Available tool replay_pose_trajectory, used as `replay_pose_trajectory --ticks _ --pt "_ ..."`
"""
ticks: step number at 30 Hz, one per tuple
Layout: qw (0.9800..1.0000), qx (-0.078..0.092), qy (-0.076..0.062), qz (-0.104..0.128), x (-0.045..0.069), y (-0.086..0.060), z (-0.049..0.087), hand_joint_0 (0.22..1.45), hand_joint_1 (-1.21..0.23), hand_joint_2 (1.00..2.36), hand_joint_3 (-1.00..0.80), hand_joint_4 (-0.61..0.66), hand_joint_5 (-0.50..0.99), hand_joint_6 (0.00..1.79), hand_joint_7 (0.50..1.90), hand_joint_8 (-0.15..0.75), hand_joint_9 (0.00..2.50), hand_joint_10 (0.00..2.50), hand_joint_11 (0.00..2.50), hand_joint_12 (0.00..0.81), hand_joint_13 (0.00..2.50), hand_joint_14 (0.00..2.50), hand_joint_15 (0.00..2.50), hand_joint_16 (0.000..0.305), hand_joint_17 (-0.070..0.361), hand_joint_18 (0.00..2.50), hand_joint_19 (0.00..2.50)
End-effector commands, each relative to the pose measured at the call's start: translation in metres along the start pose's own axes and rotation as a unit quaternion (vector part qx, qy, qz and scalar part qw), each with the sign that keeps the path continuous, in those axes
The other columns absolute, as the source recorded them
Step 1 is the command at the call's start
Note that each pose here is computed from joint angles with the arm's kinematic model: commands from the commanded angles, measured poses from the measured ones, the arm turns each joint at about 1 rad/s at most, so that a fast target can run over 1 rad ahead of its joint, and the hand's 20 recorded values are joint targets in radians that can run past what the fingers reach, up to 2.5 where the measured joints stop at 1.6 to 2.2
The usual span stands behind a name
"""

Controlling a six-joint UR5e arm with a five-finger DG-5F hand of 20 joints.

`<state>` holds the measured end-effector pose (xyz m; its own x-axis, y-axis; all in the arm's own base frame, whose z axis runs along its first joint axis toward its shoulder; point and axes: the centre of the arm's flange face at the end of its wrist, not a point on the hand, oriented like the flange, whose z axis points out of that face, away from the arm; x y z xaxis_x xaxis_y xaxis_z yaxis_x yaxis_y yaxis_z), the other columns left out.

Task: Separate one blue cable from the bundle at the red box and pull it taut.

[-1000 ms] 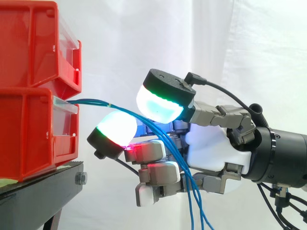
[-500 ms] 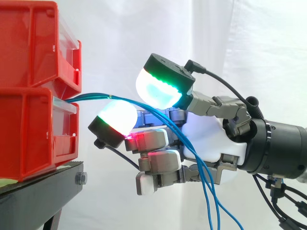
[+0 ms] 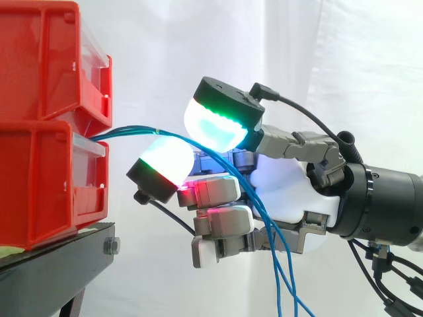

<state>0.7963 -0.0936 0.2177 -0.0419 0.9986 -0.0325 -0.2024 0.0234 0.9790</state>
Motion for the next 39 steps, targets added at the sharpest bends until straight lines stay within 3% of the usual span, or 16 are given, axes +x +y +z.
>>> replay_pose_trajectory --ticks 1,8,12,16,22,26,32,36,39 --pt "1.0000 0.002 -0.001 -0.001 -0.0021 -0.0004 -0.0007 0.69 -0.78 1.02 -0.22 0.21 -0.22 0.83 1.03 0.324 0.91 0.19 1.66 0.390 1.19 0.02 1.31 0.056 0.126 0.91 0.70" --pt "1.0000 0.005 -0.001 -0.001 -0.0020 -0.0012 -0.0015 0.74 -0.85 1.00 -0.46 0.23 -0.22 0.89 1.09 0.350 0.92 0.22 1.67 0.405 1.21 0.02 1.29 0.057 0.128 0.98 0.66" --pt "1.0000 0.005 -0.001 -0.002 -0.0020 -0.0012 -0.0015 0.76 -0.85 1.00 -0.50 0.24 -0.21 0.90 1.11 0.350 0.96 0.22 1.68 0.409 1.22 0.02 1.30 0.056 0.126 1.00 0.66" --pt "1.0000 0.005 -0.002 -0.002 -0.0032 -0.0012 -0.0017 0.63 -0.83 1.00 -0.50 0.25 -0.20 0.91 1.11 0.360 1.00 0.20 1.70 0.410 1.23 0.03 1.31 0.055 0.124 1.02 0.70" --pt "1.0000 0.005 -0.002 -0.002 -0.0032 -0.0012 -0.0017 0.54 -0.65 1.00 -0.50 0.25 -0.19 0.89 1.08 0.364 1.02 0.22 1.65 0.428 1.26 0.02 1.30 0.057 0.129 1.05 0.72" --pt "1.0000 0.005 -0.001 -0.002 -0.0020 -0.0012 -0.0015 0.62 -0.54 1.00 -0.50 0.23 -0.18 0.87 1.14 0.350 1.05 0.14 1.68 0.400 1.25 0.02 1.31 0.055 0.123 1.03 0.76" --pt "1.0000 0.005 -0.001 -0.004 -0.0020 -0.0012 -0.0015 0.62 -0.72 1.02 -0.22 0.15 -0.18 0.88 1.23 0.341 1.02 0.11 1.74 0.403 1.24 0.02 1.31 0.055 0.125 1.04 0.76" --pt "1.0000 0.005 -0.001 -0.003 -0.0020 -0.0012 -0.0015 0.67 -0.85 1.02 -0.22 0.11 -0.19 0.89 1.33 0.344 1.01 0.11 1.73 0.405 1.22 0.03 1.30 0.055 0.124 1.04 0.74" --pt "1.0000 0.005 -0.002 -0.004 -0.0032 -0.0012 -0.0017 0.71 -0.90 1.02 -0.27 0.10 -0.20 0.91 1.32 0.347 1.01 0.11 1.73 0.404 1.22 0.03 1.29 0.055 0.124 1.04 0.72"
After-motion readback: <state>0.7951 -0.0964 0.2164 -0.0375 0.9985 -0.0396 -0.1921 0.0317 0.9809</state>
